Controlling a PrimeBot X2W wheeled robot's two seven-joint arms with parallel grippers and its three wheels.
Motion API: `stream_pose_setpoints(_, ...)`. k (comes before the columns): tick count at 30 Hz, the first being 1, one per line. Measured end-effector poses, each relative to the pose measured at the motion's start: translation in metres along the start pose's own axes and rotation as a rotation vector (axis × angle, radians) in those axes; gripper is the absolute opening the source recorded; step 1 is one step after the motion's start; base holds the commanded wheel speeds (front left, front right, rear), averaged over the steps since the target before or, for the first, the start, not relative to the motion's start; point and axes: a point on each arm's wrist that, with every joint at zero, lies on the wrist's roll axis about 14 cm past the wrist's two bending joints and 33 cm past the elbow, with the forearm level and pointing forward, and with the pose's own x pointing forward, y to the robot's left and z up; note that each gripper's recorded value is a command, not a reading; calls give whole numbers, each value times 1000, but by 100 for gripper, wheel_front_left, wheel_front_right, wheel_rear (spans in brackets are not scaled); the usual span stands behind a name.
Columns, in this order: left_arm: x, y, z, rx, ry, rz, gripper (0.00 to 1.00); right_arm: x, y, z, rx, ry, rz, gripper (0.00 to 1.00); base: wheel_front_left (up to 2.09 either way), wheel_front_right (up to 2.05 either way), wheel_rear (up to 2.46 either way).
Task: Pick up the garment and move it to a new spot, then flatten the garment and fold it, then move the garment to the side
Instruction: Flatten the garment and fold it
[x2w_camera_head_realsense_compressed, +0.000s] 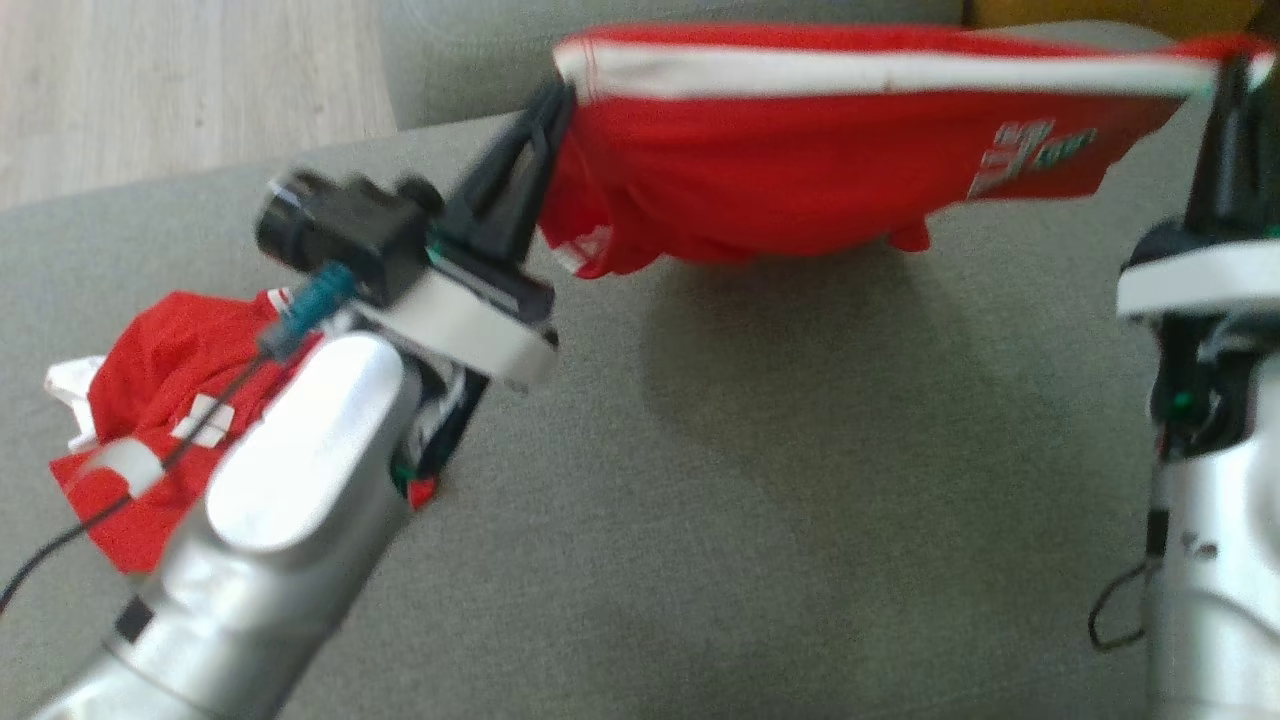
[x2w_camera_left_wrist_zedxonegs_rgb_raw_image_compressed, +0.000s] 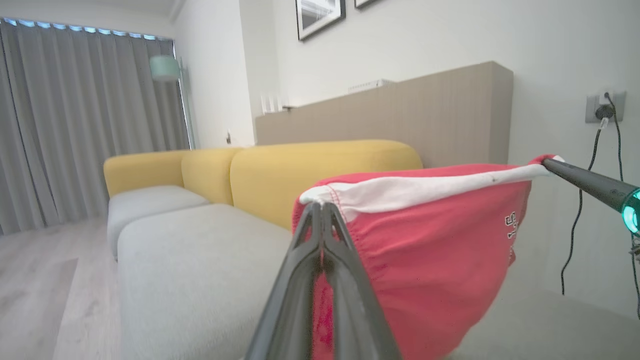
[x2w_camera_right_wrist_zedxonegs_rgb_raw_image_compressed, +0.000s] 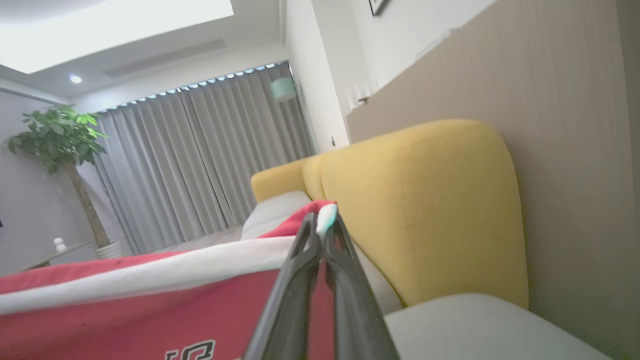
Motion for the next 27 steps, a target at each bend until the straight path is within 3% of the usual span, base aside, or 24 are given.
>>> stream_pose_setpoints(6,8,7,55,64,-124,33,0,8,22,65,-24,-155,58,0,0,0,0)
stream_pose_setpoints(12,2,-7,88,84,-196,17,0,-6,30,104,-85,-238,81,0,0,0,0)
stream_pose_setpoints(20,-11,-14,64,-21,-111,10,0,-18,16,92,-136,-169,41,0,0,0,0)
stream_pose_setpoints(23,-1,-4,57,-12,-74,6,0,-3,20,82,-136,-132,49,0,0,0,0)
stream_pose_setpoints(27,24,22,38,2,-17,7,0,39,23,68,-55,-93,56,0,0,0,0)
